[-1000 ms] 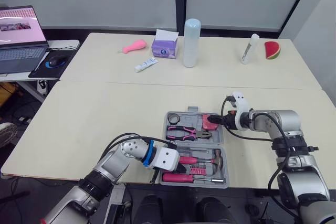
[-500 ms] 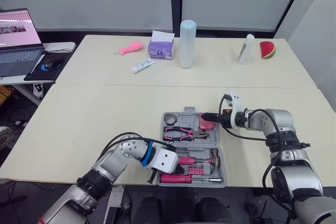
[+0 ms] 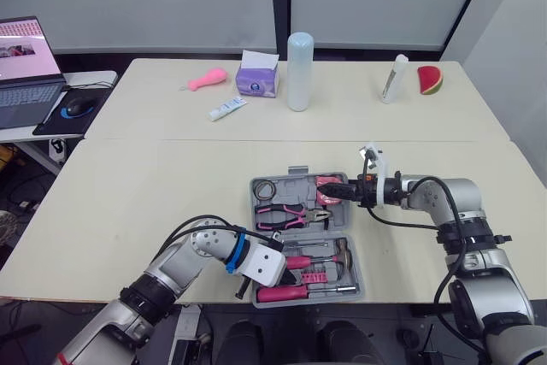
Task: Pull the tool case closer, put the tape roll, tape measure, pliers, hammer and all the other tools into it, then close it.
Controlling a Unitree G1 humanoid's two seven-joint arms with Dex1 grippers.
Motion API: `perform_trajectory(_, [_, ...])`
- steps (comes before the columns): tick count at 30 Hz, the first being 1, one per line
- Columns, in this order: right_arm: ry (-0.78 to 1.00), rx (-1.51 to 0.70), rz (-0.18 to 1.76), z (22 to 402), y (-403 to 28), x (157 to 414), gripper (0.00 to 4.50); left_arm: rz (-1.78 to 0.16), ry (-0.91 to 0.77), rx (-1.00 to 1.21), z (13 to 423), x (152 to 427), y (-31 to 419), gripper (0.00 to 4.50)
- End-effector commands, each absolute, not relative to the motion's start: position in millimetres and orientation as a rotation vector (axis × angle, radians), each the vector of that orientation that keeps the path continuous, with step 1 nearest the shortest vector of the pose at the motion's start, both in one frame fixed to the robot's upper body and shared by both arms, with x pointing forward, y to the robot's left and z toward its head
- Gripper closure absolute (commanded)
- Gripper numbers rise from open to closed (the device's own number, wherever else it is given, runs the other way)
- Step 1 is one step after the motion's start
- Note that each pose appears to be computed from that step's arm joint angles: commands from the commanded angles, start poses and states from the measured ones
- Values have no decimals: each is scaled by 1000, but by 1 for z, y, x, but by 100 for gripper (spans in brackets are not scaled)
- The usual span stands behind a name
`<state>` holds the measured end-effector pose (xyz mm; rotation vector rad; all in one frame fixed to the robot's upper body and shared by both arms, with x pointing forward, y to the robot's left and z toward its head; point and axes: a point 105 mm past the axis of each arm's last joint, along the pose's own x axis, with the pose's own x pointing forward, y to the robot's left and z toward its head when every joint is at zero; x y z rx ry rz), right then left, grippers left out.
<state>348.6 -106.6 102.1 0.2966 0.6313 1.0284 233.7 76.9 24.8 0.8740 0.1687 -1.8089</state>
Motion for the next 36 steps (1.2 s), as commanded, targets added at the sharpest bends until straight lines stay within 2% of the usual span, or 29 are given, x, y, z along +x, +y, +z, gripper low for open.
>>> perform_trajectory(1, [526,175,1165,128,-98,340,2,-1825,434,916,-15,221,108,450])
perform_trajectory(4, [509,107,1195,133,-99,336,2,-1820,431,911,-13,221,109,450])
perform_trajectory(9, [475,-198,1321,141,-101,309,2,-1785,399,883,-2,228,114,450])
perform_trajectory(15, [415,-365,1376,148,-99,292,2,-1723,354,826,21,235,126,450])
perform_trajectory(18, [398,-455,1392,152,-102,281,2,-1705,340,752,39,231,133,450])
perform_trajectory(21, [398,-570,1395,157,-114,266,2,-1697,400,682,54,219,150,450])
perform_trajectory(26, [429,-752,1383,163,-133,243,2,-1513,520,574,61,225,179,450])
perform_trajectory(30, [563,-870,1337,162,-171,223,2,-1346,587,530,62,236,201,450])
perform_trajectory(34, [633,-927,1262,157,-194,214,2,-1244,594,523,59,241,207,450])
perform_trajectory(36, [640,-1005,1192,146,-201,218,2,-1218,583,520,55,243,202,450])
